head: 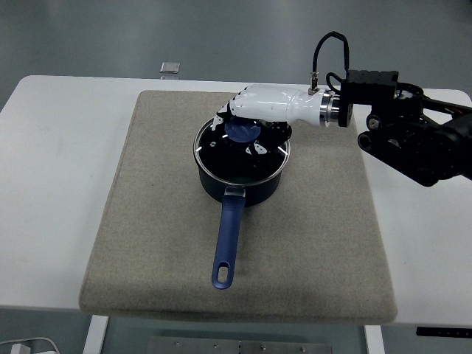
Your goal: Lift the pot lid and place it to the right of the pot.
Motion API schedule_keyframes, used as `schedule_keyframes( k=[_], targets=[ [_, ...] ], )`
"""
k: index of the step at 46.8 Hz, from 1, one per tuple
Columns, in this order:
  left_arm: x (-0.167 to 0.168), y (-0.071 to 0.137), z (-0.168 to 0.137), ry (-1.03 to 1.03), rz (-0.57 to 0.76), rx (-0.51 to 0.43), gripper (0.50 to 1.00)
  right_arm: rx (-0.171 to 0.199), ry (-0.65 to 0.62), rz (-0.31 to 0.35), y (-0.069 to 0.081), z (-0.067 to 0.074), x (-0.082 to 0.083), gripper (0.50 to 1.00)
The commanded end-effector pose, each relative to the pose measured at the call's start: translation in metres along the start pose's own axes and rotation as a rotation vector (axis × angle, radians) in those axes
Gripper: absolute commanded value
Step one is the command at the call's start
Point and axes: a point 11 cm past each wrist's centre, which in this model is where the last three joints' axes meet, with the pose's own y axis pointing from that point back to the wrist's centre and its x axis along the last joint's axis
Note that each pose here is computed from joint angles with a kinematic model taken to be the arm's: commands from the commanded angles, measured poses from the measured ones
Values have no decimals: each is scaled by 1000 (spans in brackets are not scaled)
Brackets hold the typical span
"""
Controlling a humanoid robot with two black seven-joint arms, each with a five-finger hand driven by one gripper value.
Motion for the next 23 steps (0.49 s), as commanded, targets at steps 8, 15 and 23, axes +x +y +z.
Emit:
schedule_keyframes(
  k=[8,15,23],
  targets=[
    [0,0,0,-1,0,0,1000,10,1,0,-4,-3,0,500],
    [0,0,0,1,0,0,1000,14,-2,15,-5,-4,3,561],
    [0,0,0,1,0,0,1000,22,-11,-1,-6,-7,3,895]
  ],
)
